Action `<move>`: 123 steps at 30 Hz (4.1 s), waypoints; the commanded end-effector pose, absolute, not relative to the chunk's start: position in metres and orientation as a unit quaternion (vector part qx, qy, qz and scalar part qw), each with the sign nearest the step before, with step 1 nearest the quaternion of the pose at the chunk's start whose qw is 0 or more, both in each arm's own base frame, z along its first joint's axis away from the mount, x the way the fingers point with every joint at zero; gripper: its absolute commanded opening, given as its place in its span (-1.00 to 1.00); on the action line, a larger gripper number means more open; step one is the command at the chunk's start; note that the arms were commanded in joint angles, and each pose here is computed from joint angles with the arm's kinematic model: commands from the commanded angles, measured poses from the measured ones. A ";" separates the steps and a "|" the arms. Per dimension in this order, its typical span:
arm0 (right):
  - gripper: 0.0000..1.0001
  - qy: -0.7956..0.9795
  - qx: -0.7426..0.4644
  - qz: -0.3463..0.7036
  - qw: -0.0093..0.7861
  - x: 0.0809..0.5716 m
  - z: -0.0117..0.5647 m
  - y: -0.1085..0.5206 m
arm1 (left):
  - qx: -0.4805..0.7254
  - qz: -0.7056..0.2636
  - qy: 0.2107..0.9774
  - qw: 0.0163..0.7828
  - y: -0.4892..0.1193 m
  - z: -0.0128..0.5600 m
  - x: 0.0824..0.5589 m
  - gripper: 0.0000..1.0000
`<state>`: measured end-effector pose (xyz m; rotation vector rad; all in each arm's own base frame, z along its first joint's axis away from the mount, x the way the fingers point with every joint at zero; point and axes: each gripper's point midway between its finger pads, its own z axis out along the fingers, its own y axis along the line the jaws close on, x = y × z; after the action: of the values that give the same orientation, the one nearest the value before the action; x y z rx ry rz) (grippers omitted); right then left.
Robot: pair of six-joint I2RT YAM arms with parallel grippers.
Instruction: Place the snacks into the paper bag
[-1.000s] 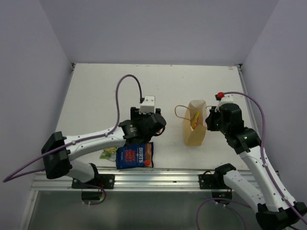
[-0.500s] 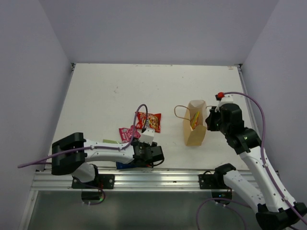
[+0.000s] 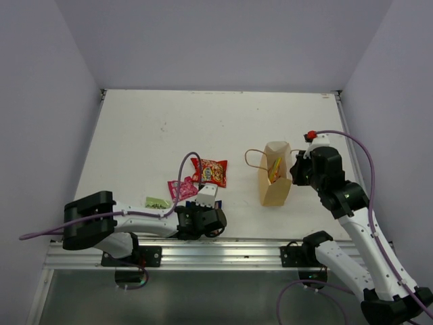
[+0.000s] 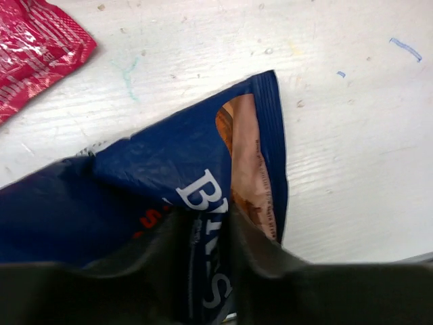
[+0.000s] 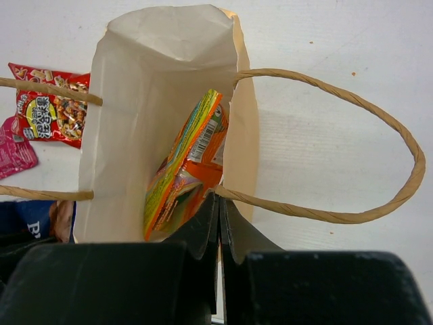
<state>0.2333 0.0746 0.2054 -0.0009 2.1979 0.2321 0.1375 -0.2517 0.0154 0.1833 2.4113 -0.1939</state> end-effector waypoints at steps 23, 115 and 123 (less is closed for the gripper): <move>-1.00 0.890 -0.018 0.103 0.444 0.234 0.203 0.081 | 0.139 -0.208 0.755 0.606 -0.380 0.341 0.199 -1.00; -1.00 0.887 -0.012 0.102 0.451 0.231 0.205 0.078 | 0.106 -0.715 0.597 0.346 -0.484 0.290 0.248 0.12; -1.00 0.887 -0.013 0.103 0.449 0.231 0.204 0.079 | 0.064 -0.671 0.658 0.337 -0.488 0.279 0.278 0.31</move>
<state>0.2320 0.0769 0.2057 -0.0138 2.1972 0.2476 0.2587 -0.4857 0.2657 0.2171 1.6887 -1.8079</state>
